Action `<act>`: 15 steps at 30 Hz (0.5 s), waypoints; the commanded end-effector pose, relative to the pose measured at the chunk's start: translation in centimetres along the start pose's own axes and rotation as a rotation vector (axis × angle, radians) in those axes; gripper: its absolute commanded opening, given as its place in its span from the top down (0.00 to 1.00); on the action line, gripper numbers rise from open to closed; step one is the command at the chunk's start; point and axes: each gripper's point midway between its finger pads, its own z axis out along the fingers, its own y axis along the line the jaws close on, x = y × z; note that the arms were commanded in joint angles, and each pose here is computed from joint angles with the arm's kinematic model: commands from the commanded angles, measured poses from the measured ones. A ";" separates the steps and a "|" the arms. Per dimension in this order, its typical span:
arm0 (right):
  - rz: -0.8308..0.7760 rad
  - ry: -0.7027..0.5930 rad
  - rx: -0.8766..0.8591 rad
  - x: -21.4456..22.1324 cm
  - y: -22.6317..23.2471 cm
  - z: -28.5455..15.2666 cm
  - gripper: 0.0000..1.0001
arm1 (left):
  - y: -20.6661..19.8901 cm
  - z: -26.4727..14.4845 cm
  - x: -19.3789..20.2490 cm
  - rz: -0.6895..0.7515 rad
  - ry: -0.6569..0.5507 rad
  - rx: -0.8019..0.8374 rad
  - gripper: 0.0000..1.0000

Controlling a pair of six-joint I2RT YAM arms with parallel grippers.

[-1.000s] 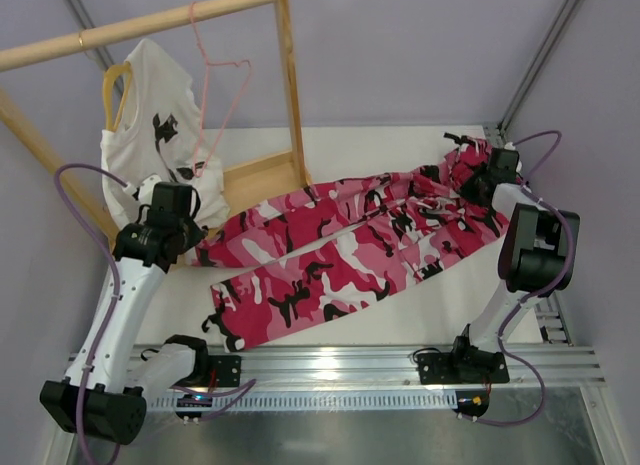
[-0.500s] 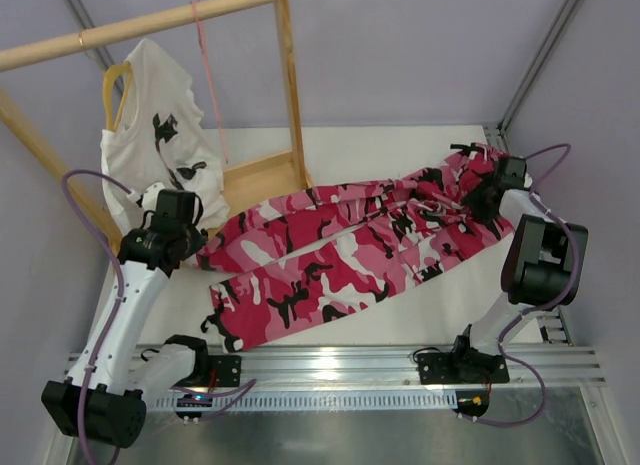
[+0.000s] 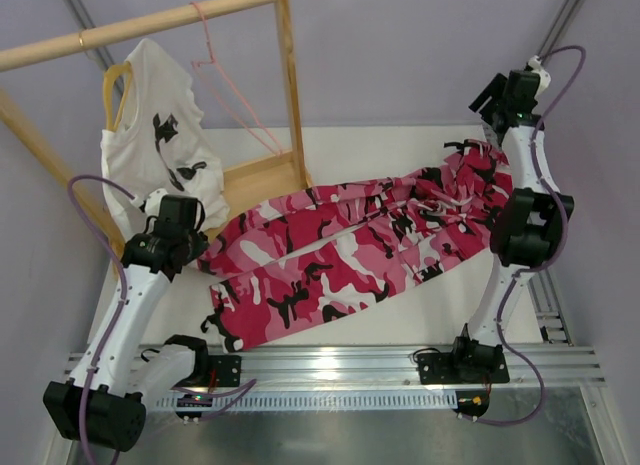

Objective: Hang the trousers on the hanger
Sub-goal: Fold the trousers

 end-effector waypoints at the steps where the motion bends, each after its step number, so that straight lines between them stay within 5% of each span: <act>1: -0.166 0.072 0.173 2.5 -1.6 4.3 0.24 | -0.2 0.0 -0.8 -0.011 -0.037 0.014 1.00; 7: -0.190 0.010 0.140 2.8 -1.0 4.6 0.24 | -0.3 0.2 -0.6 -0.031 -0.040 0.019 1.00; 15: -0.271 0.134 0.275 7.2 -4.5 5.3 0.25 | -0.8 0.9 -0.4 -0.035 -0.025 0.023 1.00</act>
